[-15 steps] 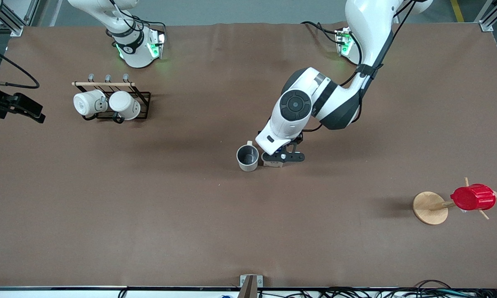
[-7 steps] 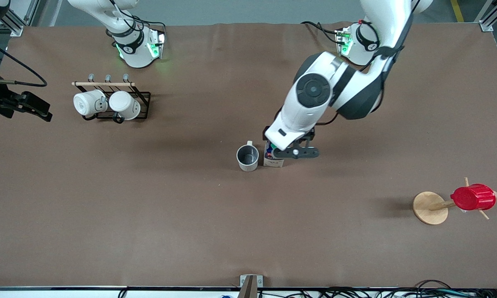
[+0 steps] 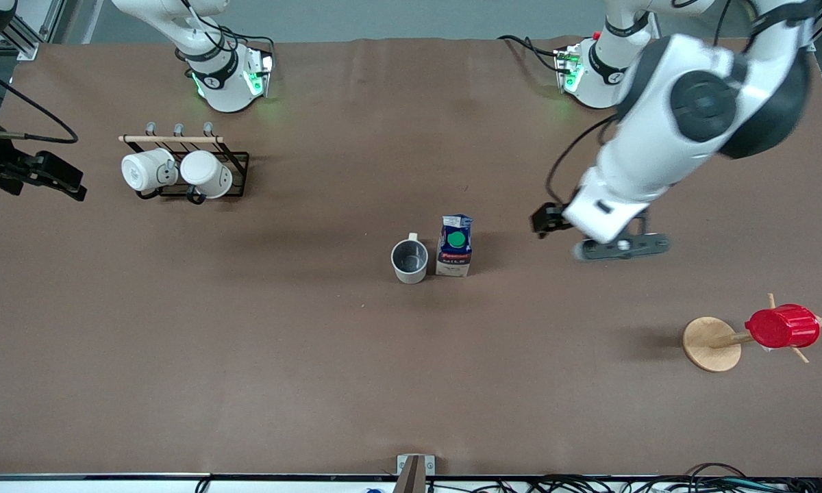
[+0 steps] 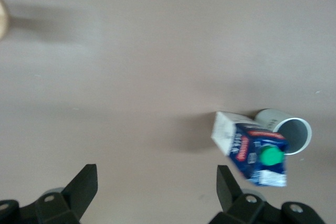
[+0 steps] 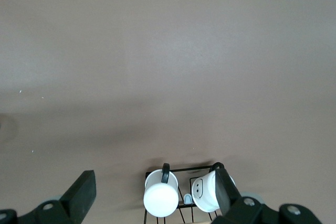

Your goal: Place cup and milk on table

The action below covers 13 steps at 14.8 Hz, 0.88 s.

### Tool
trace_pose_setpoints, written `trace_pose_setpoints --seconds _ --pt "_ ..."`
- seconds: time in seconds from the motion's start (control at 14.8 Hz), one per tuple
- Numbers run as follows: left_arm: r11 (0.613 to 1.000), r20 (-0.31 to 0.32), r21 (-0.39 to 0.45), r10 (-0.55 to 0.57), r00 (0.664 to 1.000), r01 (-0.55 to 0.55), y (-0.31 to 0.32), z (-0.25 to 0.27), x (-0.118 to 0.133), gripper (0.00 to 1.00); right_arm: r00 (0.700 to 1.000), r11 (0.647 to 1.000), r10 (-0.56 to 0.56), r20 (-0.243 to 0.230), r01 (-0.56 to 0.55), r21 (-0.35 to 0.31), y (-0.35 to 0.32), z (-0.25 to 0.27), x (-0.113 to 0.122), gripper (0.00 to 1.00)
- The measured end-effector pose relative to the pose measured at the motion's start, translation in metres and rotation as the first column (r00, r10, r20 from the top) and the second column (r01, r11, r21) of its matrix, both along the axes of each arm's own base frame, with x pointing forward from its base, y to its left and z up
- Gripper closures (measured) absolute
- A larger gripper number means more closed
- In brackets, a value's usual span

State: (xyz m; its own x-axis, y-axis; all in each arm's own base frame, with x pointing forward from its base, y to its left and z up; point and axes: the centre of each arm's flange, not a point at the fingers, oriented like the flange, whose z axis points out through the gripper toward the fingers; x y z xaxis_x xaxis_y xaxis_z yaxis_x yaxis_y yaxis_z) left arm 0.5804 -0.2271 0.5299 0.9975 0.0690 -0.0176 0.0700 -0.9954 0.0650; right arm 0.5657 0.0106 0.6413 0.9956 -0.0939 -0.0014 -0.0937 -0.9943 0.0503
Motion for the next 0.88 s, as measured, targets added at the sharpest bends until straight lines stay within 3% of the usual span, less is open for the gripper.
trace_pose_setpoints --seconds 0.47,0.88 --pt "1.000 0.050 0.015 -0.021 0.999 0.020 0.117 0.041 -0.014 0.00 1.000 1.000 0.001 -0.001 -0.001 0.001 0.000 0.000 0.000 0.00" --pt "1.000 0.088 0.018 -0.027 0.996 0.025 0.146 0.060 -0.017 0.00 1.000 0.999 -0.001 -0.002 0.001 0.048 0.003 0.000 0.000 0.00"
